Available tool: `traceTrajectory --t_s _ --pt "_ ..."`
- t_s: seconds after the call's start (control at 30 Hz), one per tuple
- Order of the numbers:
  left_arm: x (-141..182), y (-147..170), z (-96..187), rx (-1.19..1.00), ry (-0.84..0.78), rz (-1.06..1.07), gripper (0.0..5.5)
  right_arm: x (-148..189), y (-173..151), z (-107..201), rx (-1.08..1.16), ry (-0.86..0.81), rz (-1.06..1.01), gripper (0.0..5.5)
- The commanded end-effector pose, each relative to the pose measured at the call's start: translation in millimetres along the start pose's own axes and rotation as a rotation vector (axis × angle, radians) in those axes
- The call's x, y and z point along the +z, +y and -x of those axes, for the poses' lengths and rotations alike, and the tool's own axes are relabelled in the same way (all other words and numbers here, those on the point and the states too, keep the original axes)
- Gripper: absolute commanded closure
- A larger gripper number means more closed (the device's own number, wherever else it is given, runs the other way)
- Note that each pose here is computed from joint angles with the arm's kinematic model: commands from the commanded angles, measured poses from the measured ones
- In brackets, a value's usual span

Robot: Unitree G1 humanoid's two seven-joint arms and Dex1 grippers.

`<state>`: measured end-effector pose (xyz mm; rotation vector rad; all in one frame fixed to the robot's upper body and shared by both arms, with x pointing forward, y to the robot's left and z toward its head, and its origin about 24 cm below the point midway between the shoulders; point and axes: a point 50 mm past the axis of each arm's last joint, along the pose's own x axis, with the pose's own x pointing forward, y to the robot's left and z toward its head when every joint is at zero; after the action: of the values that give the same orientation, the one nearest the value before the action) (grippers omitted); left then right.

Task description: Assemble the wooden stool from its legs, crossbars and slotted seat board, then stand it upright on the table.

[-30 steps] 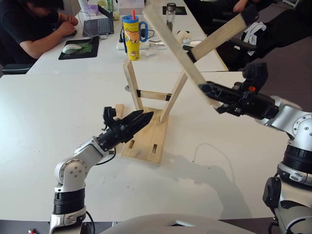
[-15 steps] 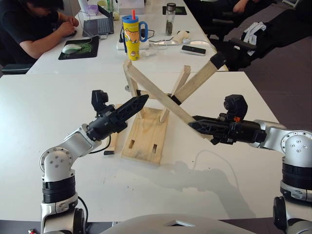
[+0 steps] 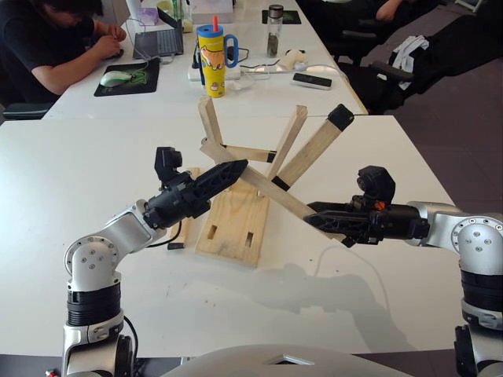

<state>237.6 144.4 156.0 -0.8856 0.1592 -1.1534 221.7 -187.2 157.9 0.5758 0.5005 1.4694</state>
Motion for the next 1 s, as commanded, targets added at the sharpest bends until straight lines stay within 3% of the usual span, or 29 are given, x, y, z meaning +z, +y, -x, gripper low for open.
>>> traceTrajectory --t_s 0.03,0.43,0.73,0.77,1.0 --pt "0 -2 0 -0.006 0.03 -0.014 1.63 2 1 1 -0.004 0.011 0.017 3.43" --pt "1 -2 2 -0.007 0.04 -0.021 3.32 -1 -3 2 -0.019 0.025 0.014 3.43" --pt "-1 1 4 0.012 0.049 -0.034 3.33 -1 -7 4 -0.044 0.034 0.033 3.43" --pt "-1 1 4 0.014 0.049 -0.036 3.33 -2 -6 5 -0.039 0.036 0.032 3.07" --pt "7 5 15 0.058 0.044 -0.065 3.35 -2 -7 13 -0.041 0.006 -0.001 2.05"
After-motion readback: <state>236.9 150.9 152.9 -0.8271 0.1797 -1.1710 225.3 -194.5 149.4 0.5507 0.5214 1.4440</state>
